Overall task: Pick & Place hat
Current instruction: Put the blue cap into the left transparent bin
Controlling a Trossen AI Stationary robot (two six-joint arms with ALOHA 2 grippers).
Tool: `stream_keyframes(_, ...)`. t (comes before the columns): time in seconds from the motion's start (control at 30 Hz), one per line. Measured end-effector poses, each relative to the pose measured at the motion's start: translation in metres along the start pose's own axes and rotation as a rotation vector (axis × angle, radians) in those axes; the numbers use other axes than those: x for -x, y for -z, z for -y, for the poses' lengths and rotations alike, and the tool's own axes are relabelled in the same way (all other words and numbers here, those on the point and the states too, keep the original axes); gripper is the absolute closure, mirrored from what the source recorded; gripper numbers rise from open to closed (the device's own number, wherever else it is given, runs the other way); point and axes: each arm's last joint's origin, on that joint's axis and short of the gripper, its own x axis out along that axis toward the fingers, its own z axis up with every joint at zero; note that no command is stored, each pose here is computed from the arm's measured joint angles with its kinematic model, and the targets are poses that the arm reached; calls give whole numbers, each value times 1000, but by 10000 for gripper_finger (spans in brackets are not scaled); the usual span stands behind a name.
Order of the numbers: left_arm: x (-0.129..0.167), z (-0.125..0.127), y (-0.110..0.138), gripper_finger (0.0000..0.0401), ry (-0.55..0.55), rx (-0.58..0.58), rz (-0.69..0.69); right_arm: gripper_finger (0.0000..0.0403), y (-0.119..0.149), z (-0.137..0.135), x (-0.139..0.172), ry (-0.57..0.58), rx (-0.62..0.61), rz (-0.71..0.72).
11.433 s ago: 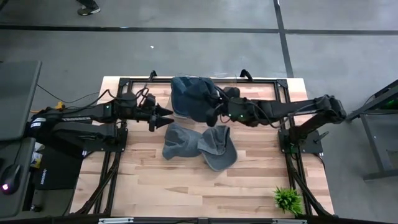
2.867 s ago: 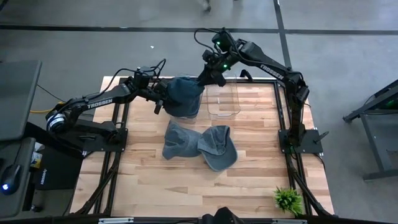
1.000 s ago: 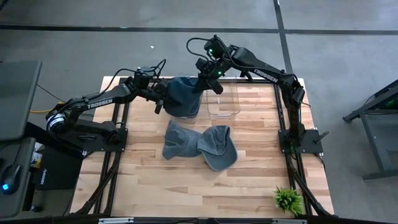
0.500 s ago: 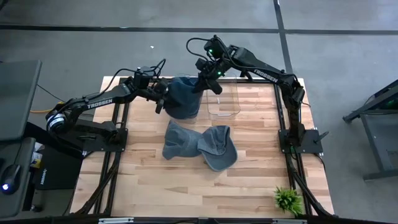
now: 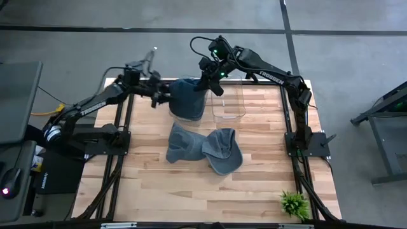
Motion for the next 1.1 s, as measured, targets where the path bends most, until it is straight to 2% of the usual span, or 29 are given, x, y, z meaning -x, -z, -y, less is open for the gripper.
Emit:
stream_keyframes(0.2,43,10,-8,128,-89,-33,104,376,-1,2,1,46,-31,7)
stream_keyframes(0.43,64,24,-11,128,-133,-68,173,376,-4,3,1,94,-65,28)
stream_keyframes(0.6,71,31,-7,128,-147,-79,169,376,-5,10,-9,99,-71,58)
stream_keyframes(0.87,72,32,-1,128,-152,-43,134,376,11,30,-39,72,-116,7)
stream_keyframes(1.1,71,31,1,129,-146,-25,113,376,14,36,-43,168,-150,-6)
